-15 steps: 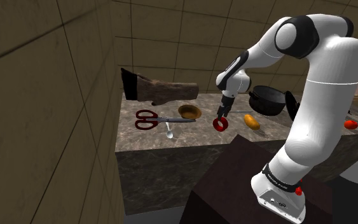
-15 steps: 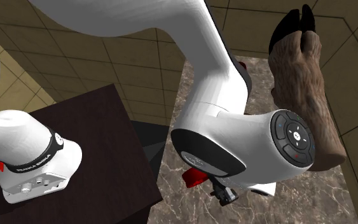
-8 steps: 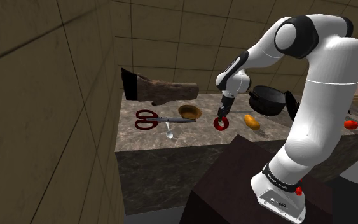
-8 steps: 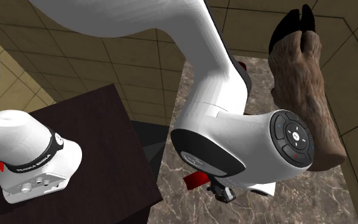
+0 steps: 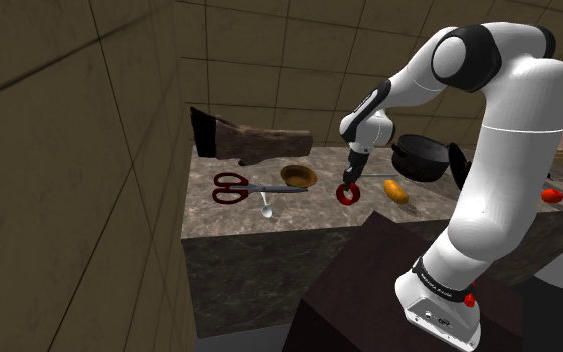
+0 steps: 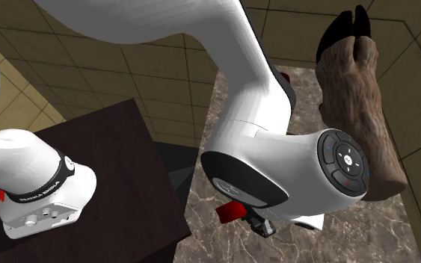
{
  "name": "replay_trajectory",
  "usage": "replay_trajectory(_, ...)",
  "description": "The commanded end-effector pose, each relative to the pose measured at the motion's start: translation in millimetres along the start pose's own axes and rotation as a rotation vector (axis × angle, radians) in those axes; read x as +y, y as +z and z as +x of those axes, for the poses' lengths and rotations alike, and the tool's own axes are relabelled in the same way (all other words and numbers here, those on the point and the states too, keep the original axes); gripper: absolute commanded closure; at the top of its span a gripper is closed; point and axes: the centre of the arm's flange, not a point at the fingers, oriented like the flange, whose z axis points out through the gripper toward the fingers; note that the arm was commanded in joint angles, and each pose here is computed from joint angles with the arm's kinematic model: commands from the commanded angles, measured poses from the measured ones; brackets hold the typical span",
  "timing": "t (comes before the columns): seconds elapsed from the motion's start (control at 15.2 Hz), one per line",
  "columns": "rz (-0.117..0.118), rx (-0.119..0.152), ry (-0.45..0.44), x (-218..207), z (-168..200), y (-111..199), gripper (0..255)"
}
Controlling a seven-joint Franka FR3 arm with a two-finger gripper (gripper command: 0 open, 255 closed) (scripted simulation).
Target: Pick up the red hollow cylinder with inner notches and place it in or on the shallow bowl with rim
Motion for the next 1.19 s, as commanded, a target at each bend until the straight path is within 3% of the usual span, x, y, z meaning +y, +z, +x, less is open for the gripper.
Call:
replay_trajectory(0.0,0.0,0.0,0.0,0,0,0,255)
replay_trajectory(1.12,0.0,0.0,0.0,-15,-10,-88,255)
